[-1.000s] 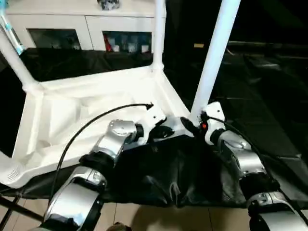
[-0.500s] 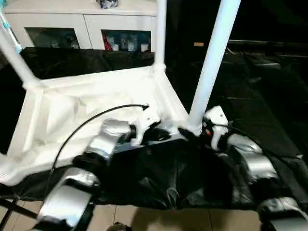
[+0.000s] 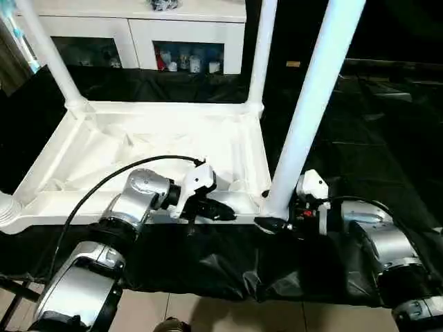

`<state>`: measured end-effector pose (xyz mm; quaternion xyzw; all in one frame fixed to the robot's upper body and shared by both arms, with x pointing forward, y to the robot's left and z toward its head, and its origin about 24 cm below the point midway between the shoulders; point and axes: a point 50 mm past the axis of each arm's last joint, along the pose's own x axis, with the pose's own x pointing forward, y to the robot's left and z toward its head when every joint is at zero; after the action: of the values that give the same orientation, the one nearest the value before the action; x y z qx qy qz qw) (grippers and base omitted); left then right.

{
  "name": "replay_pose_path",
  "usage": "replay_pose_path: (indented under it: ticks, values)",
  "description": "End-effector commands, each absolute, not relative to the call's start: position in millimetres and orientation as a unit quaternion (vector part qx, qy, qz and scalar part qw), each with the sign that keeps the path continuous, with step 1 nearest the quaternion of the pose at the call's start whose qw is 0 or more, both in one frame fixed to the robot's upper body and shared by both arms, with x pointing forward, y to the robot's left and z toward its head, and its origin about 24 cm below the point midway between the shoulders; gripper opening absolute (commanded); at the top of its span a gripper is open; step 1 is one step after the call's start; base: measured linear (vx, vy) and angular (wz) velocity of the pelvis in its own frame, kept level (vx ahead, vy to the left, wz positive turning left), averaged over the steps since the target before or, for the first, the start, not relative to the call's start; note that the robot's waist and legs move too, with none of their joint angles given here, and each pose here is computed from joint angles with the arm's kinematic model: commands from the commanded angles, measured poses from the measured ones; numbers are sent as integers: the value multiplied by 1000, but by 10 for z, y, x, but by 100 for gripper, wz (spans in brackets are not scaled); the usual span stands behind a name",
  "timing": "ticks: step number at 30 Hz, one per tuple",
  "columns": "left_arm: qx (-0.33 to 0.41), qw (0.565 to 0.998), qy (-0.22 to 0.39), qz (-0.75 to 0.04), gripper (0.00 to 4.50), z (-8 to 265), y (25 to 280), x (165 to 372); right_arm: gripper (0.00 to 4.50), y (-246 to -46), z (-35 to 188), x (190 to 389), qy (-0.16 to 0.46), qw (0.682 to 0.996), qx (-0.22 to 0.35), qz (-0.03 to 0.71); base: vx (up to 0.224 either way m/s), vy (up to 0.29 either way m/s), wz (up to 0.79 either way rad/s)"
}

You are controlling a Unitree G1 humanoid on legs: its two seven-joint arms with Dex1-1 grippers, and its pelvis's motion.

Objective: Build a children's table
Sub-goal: Rotate leg to tighten

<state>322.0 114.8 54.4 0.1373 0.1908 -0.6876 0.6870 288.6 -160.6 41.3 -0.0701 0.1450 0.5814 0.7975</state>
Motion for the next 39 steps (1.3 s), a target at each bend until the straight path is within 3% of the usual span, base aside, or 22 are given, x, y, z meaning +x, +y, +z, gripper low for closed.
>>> replay_pose_path:
  ticks: [1,5,6,8,9,10,11,12,19,21,22,24,31,39]
  values:
    - [139,679,154,-704,0,665,1029,3232,318,-1446,296,2763,169,759,-54,626,0,0,0]
    - [144,690,149,-694,0,667,1027,3252,291,-1425,300,2774,165,766,-50,619,0,0,0]
    - [145,710,145,-674,0,663,994,3290,281,-1407,285,2828,161,787,-51,593,0,0,0]
    - [146,719,143,-665,0,661,980,3307,278,-1401,276,2855,160,797,-52,580,0,0,0]
    - [146,743,137,-639,0,664,938,3357,274,-1393,225,2949,163,831,-65,528,0,0,0]
    - [146,743,137,-639,0,664,938,3357,274,-1393,225,2949,163,831,-65,528,0,0,0]
    - [149,766,129,-612,0,673,893,3409,274,-1398,166,3054,172,866,-79,463,0,0,0]
    - [149,775,127,-601,0,677,872,3428,272,-1398,145,3092,174,879,-81,437,0,0,0]
    - [130,833,115,-526,0,684,655,3516,272,-1231,56,3230,185,929,-49,317,0,0,0]
    - [128,835,112,-523,0,681,613,3511,272,-1187,44,3231,188,929,-50,315,0,0,0]
    - [128,832,110,-529,0,661,547,3484,307,-1103,49,3229,184,926,-34,328,0,0,0]
    - [133,825,107,-539,0,643,499,3456,328,-1048,66,3237,177,925,-22,335,0,0,0]
    - [139,809,108,-561,0,640,539,3427,393,-1104,140,3222,163,909,-29,382,0,0,0]
    - [138,765,115,-619,0,639,703,3350,393,-1253,218,3073,151,859,-44,487,0,0,0]
